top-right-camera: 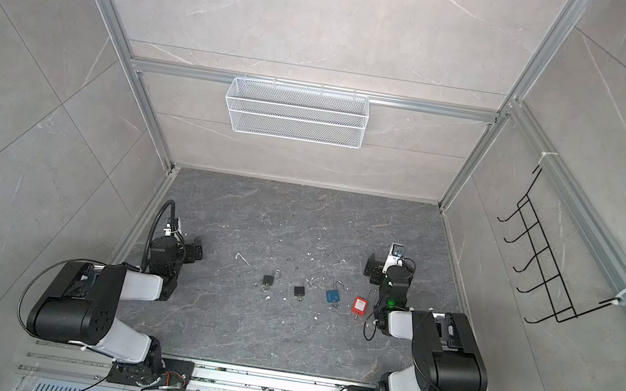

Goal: Lock with the key

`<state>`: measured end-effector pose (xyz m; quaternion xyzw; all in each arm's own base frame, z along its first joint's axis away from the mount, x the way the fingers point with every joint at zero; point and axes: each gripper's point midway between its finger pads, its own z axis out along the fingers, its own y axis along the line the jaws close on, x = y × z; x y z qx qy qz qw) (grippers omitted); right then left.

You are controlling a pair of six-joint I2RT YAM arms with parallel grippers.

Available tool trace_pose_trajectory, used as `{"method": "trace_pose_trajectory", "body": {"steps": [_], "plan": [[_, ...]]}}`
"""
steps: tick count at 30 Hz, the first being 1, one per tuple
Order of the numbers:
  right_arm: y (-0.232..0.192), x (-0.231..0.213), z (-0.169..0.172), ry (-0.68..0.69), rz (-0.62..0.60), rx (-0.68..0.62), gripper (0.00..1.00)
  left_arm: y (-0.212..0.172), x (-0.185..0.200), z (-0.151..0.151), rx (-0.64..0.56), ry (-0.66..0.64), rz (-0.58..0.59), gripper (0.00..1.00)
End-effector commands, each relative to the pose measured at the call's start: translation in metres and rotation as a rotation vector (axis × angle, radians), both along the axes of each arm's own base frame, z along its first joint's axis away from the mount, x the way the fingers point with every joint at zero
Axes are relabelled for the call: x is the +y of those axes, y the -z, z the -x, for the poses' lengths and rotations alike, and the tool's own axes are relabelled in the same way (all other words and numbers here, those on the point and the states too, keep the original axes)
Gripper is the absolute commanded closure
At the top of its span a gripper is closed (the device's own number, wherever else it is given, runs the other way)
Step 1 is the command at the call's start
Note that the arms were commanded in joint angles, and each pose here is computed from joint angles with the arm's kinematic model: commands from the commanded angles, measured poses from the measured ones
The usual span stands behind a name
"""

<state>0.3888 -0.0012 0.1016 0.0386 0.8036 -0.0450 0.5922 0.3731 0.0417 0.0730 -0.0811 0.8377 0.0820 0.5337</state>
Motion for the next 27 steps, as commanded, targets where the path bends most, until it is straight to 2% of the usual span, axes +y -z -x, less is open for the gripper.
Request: {"method": "trace_pose_trajectory", "body": {"steps": [1, 27], "plan": [[0.0019, -0.0014, 0.0015, 0.014, -0.011, -0.004, 0.0, -0.0148, 0.0023, -0.006, -0.059, -0.014, -0.005, 0.0], [0.0036, -0.0015, 0.001, 0.011, -0.015, 0.004, 0.0, -0.0144, 0.0025, -0.0073, -0.055, -0.013, -0.001, 0.0]]}}
